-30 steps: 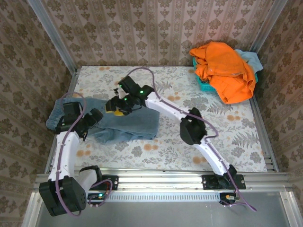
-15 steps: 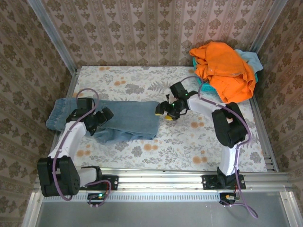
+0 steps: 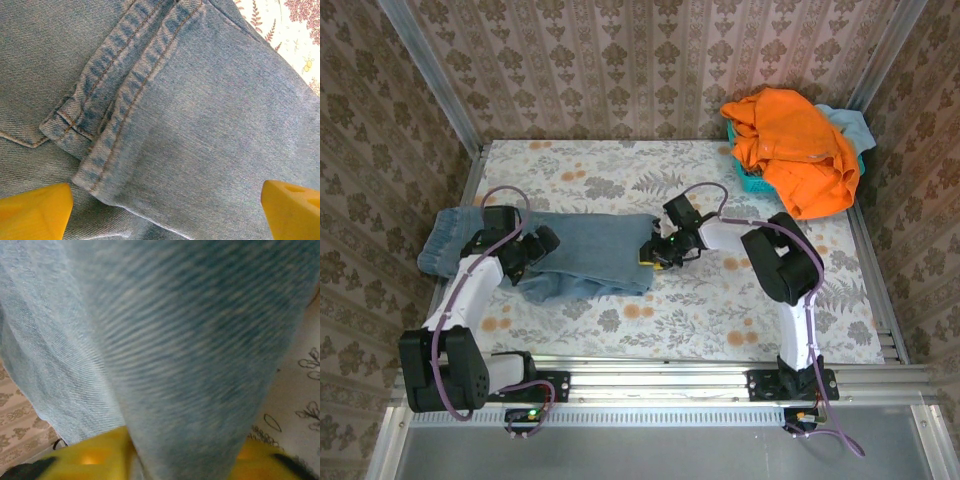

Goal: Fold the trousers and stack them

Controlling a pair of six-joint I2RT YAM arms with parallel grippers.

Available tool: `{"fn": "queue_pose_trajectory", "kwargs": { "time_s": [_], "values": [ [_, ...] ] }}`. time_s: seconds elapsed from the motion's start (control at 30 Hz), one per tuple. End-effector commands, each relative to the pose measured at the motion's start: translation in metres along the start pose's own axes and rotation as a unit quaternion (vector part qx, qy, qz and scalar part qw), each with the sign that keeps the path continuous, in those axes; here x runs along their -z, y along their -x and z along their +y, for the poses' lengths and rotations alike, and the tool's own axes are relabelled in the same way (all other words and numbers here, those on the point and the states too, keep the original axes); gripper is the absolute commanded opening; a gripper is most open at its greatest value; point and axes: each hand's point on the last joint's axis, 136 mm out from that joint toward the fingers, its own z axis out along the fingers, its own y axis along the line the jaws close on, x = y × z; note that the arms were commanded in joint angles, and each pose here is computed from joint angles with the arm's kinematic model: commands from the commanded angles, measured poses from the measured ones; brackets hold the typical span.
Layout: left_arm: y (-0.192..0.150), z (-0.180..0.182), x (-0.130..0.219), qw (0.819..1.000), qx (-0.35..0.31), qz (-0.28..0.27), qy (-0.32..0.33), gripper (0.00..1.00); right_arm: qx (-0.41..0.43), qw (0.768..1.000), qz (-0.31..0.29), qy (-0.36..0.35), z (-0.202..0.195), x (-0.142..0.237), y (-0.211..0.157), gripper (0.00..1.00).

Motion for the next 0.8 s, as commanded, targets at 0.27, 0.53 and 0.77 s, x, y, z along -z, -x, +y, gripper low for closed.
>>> {"fn": "queue_pose_trajectory", "kwargs": {
  "time_s": [0.27,0.53,0.77],
  "values": [
    [0.03,-0.012,0.034,0.999,-0.018,-0.045,-0.012,0.98,-0.044,0.996,-0.067,-0.041,-0.058,0.123,-0.021,0.0],
    [0.031,-0.024,0.021,0.999,-0.01,-0.038,-0.023,0.98,-0.132,0.976,-0.164,-0.056,-0.1,0.216,-0.044,0.0],
    [0.037,-0.025,0.013,0.999,-0.027,-0.024,0.003,0.98,-0.149,0.954,-0.251,-0.065,-0.107,0.279,-0.046,0.0]
  ]
}}
